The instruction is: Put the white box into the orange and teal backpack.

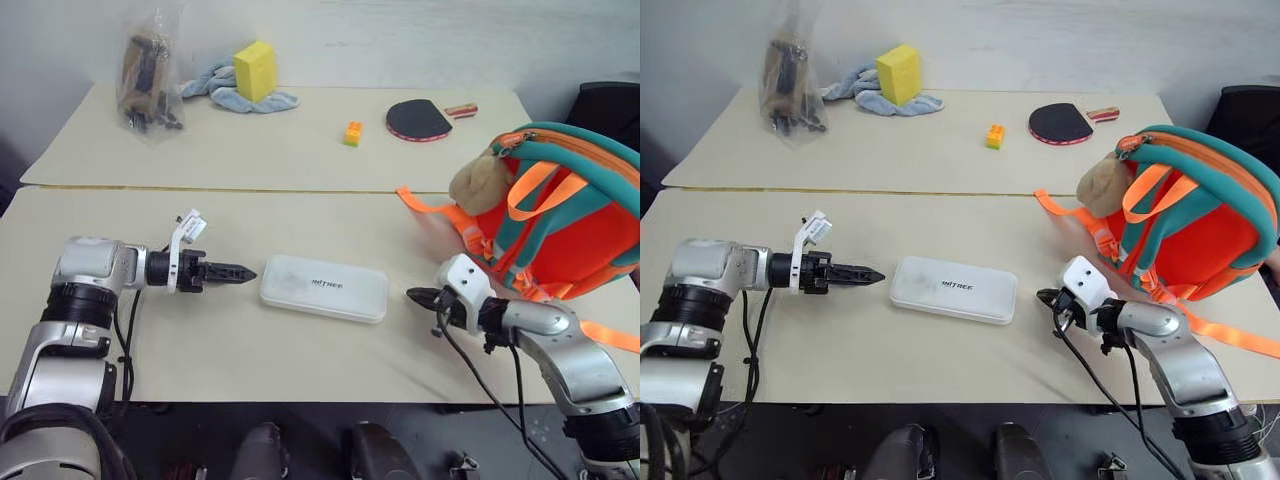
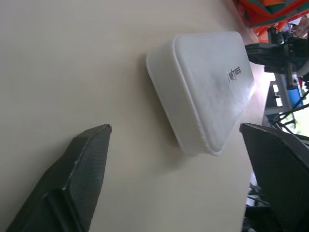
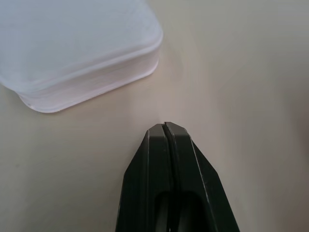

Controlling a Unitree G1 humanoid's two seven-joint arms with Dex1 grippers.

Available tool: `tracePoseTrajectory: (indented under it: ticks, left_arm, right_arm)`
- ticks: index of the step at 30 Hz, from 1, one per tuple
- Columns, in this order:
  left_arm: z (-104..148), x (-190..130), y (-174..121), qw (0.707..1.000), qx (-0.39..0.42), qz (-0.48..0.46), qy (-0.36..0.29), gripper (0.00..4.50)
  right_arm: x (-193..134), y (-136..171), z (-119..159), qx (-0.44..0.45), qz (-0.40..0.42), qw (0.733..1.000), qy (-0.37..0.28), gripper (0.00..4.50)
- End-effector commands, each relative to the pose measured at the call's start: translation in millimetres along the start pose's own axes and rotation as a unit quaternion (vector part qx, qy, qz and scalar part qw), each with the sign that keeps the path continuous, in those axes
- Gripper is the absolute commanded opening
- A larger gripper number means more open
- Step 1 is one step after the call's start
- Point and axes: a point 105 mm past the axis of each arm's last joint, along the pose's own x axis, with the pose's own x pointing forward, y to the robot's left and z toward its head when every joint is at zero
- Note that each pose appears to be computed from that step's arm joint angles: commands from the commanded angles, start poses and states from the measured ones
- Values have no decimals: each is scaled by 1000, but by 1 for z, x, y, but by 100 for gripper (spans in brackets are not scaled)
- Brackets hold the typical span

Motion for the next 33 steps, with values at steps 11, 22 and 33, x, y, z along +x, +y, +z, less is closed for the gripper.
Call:
tracePoseTrajectory:
  ticks: [11,22,33]
  left_arm:
    - [-16,78,-10,992,-20,-64,109,448]
    - [-9,87,-25,987,-22,-114,110,448]
    - [7,73,-53,973,-23,-217,67,160]
  right_arm:
    - [11,24,7,-20,31,999,-11,0]
    - [7,27,-2,-9,18,1000,-5,0]
    - [-5,34,-10,-5,0,1000,4,0]
